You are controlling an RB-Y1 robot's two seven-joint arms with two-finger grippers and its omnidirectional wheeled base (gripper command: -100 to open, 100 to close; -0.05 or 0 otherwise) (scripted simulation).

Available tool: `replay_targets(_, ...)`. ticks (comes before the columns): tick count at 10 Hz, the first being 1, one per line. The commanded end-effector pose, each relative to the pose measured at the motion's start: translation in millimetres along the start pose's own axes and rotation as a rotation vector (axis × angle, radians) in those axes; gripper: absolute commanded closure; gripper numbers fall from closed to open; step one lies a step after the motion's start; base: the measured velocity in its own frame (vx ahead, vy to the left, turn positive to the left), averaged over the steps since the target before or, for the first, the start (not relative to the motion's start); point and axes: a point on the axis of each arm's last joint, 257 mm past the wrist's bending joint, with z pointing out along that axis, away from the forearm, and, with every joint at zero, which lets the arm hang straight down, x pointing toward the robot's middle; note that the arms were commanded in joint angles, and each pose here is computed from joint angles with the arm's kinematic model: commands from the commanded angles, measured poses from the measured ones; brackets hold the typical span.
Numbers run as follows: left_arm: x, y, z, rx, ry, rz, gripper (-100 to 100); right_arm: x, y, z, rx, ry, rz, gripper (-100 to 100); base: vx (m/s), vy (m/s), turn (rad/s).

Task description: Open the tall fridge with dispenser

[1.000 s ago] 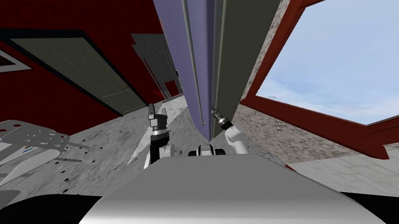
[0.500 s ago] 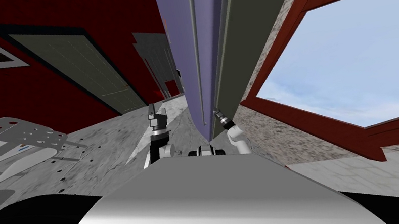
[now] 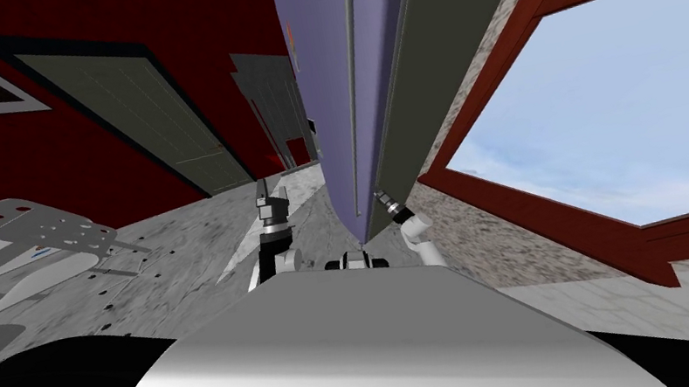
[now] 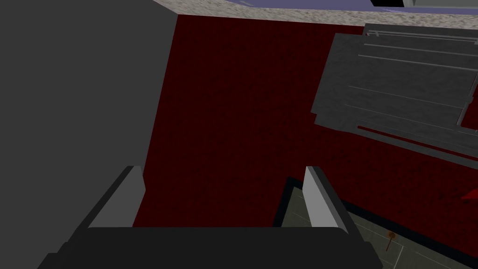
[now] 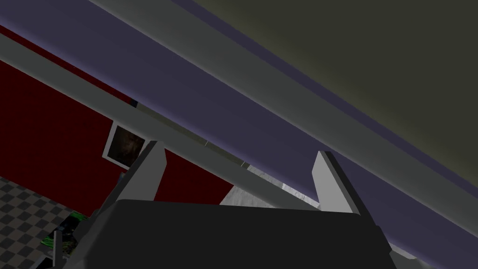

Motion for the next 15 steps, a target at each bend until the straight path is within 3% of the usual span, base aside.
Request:
replay_targets(1,0.0,0.0,0.0,0.000,0.000,0.000,0,-11.0,6,-9.5,-0.002,-0.032,-0.013,-100,0.104,0.034,0.020)
replay_targets(8,0.0,0.0,0.0,0.000,0.000,0.000,0,-47.3,-29,14.8,0.079,0.009,0.136,-100,0.016,0.001,-0.007)
replay_targets(10,0.0,0.0,0.0,0.000,0.000,0.000,0,-50.6,-33,17.4,0.086,0.014,0.151,-100,-0.011,-0.005,-0.009)
replay_targets(11,0.0,0.0,0.0,0.000,0.000,0.000,0,-50.6,-33,17.4,0.086,0.014,0.151,-100,-0.009,-0.013,-0.009)
replay_targets(12,0.0,0.0,0.0,0.000,0.000,0.000,0,-53.1,-13,5.9,0.042,0.018,0.153,-100,-0.039,-0.024,-0.055)
replay_targets(13,0.1,0.0,0.1,0.000,0.000,0.000,0,-42.1,-16,10.8,0.041,0.038,0.161,-100,-0.009,-0.012,-0.073)
replay_targets(14,0.0,0.0,0.0,0.000,0.000,0.000,0,-47.2,-10,5.2,0.037,0.028,0.156,-100,-0.015,-0.013,-0.065)
replay_targets(15,0.0,0.0,0.0,0.000,0.000,0.000,0,-43.9,-10,4.7,0.037,0.034,0.155,100,-0.028,-0.012,-0.026)
